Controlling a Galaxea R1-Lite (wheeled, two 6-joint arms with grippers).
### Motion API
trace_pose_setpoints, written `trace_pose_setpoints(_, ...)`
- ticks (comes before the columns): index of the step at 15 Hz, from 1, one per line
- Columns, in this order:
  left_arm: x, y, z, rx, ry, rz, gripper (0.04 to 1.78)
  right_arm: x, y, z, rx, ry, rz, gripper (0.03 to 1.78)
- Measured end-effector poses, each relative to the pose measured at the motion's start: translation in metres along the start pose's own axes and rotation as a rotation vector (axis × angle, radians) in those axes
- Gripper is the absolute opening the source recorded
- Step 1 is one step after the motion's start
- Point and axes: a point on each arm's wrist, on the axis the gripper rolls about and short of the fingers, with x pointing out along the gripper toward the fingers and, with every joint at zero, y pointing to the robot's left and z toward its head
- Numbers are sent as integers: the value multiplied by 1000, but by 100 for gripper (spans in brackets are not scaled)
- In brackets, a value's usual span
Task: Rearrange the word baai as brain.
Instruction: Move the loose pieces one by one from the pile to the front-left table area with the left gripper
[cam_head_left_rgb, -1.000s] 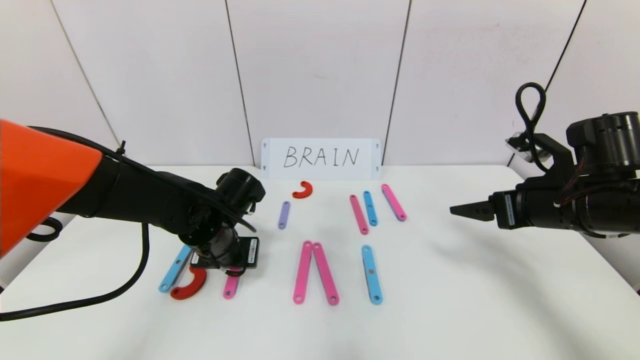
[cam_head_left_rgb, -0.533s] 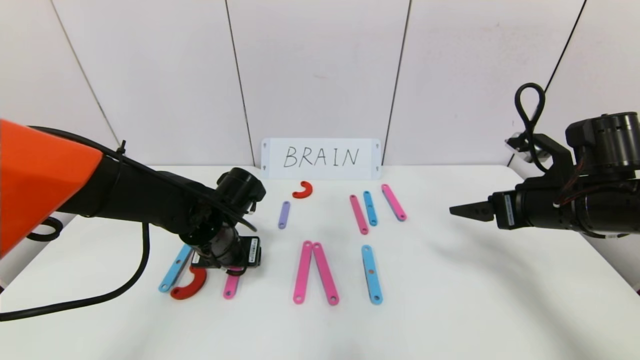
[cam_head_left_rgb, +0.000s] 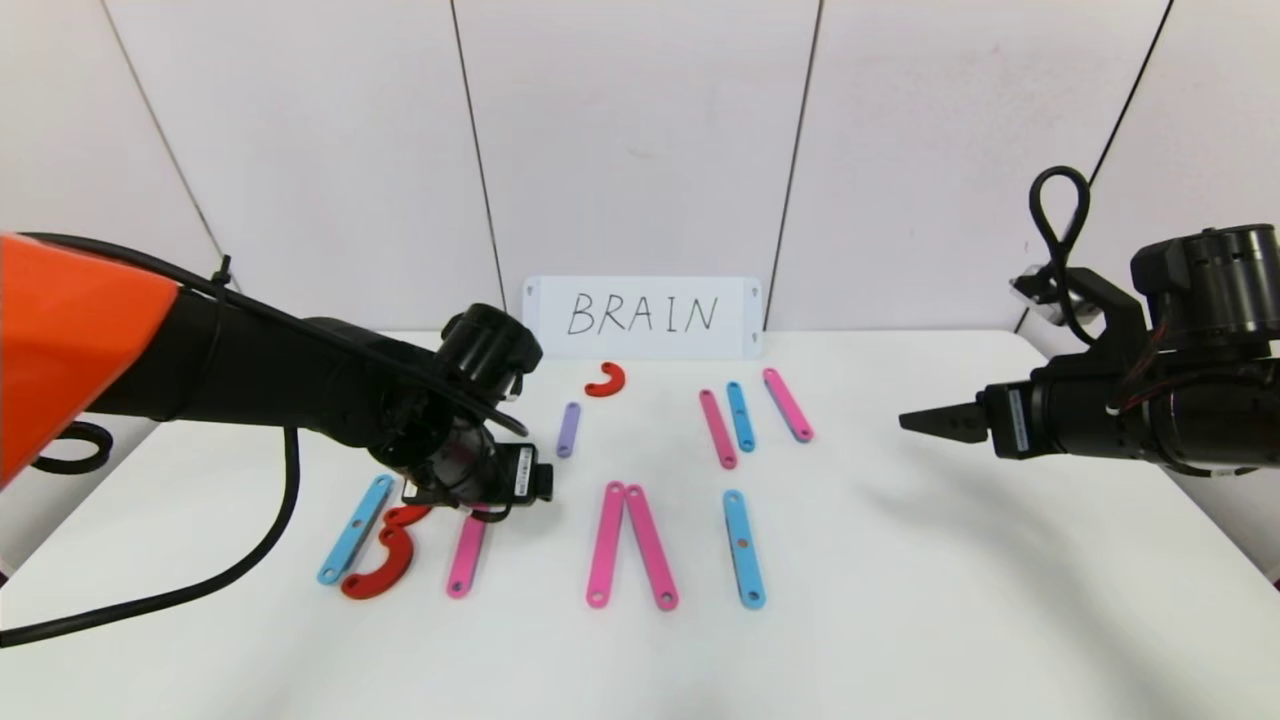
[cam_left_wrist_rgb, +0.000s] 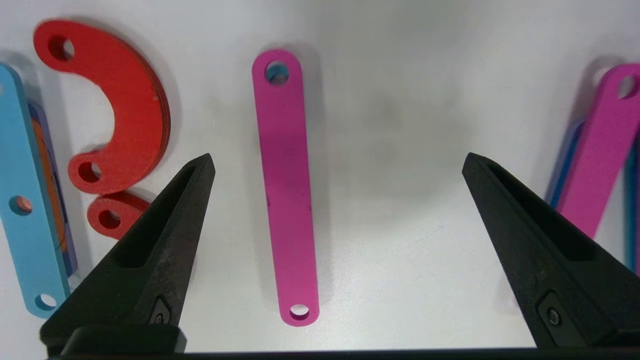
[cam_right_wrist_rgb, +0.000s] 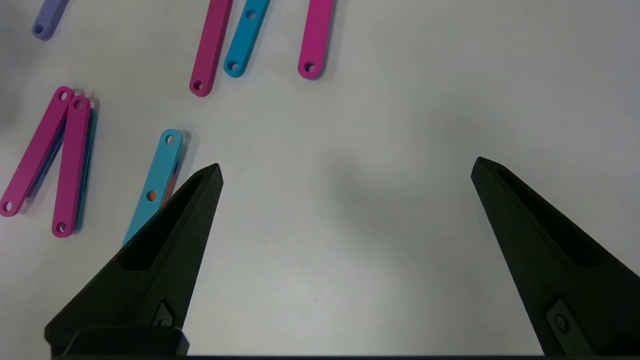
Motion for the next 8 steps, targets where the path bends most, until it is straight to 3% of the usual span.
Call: trace_pose_setpoints(8, -12, -24, 61, 128, -211, -80, 173, 0, -1, 0, 3, -1, -3, 174)
